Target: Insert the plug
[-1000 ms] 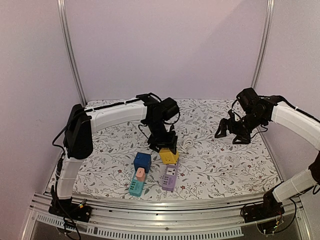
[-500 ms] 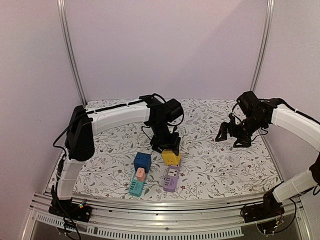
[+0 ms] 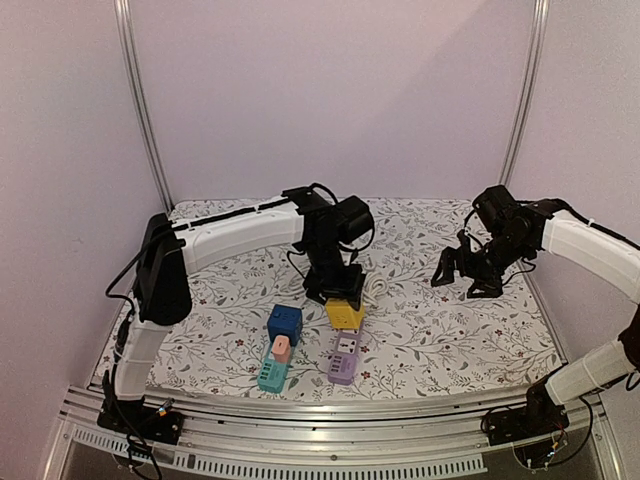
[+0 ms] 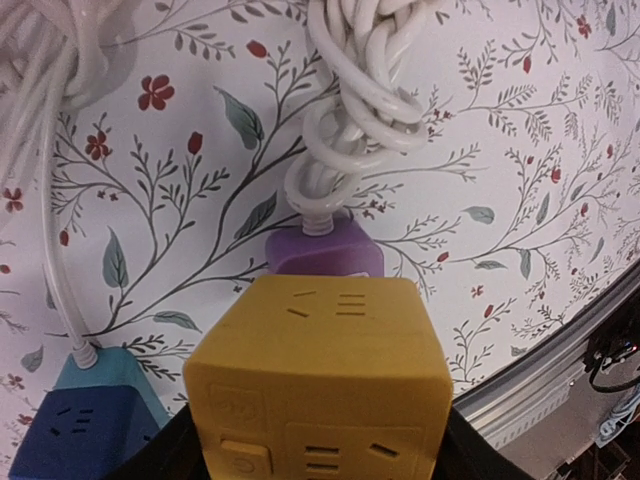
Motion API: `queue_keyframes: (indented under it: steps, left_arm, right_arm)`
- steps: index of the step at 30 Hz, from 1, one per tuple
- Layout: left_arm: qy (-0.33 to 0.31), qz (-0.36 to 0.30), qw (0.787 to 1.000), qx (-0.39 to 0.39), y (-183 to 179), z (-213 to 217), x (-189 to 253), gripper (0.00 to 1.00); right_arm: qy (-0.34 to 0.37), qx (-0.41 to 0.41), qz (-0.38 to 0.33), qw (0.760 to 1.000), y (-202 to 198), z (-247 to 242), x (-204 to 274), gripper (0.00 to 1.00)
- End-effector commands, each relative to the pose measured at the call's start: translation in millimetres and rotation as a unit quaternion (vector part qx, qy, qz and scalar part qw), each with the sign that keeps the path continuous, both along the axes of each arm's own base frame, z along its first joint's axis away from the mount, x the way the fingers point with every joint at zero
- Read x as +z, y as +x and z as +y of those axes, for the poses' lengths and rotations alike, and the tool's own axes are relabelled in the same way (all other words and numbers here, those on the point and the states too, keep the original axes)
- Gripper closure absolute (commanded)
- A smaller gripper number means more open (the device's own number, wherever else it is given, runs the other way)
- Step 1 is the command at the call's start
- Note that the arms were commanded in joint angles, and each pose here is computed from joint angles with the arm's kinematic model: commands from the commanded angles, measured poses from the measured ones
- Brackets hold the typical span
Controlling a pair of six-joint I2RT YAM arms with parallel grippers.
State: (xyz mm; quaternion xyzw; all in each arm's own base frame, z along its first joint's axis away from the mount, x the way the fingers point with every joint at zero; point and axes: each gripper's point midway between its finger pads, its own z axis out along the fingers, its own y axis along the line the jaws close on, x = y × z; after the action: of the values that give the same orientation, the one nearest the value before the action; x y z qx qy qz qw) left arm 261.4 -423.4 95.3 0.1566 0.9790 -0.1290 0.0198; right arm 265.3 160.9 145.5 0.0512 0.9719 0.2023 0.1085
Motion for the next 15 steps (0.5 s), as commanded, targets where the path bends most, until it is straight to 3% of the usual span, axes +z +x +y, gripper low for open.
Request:
queue_keyframes:
  steps: [1,15]
  left_arm:
    - [0.009,-0.002,1.0,-0.011,-11.2,-6.5,-0.8,1.0]
    - [0.033,-0.035,0.999,-0.015,-5.1,-6.8,-7.5,1.0]
  right_arm:
    - [0.005,-0.002,-0.011,1.0,-1.0,-1.2,3.4,0.01]
    - [0.004,-0.001,-0.008,1.0,-5.5,-3.0,-0.3,0.01]
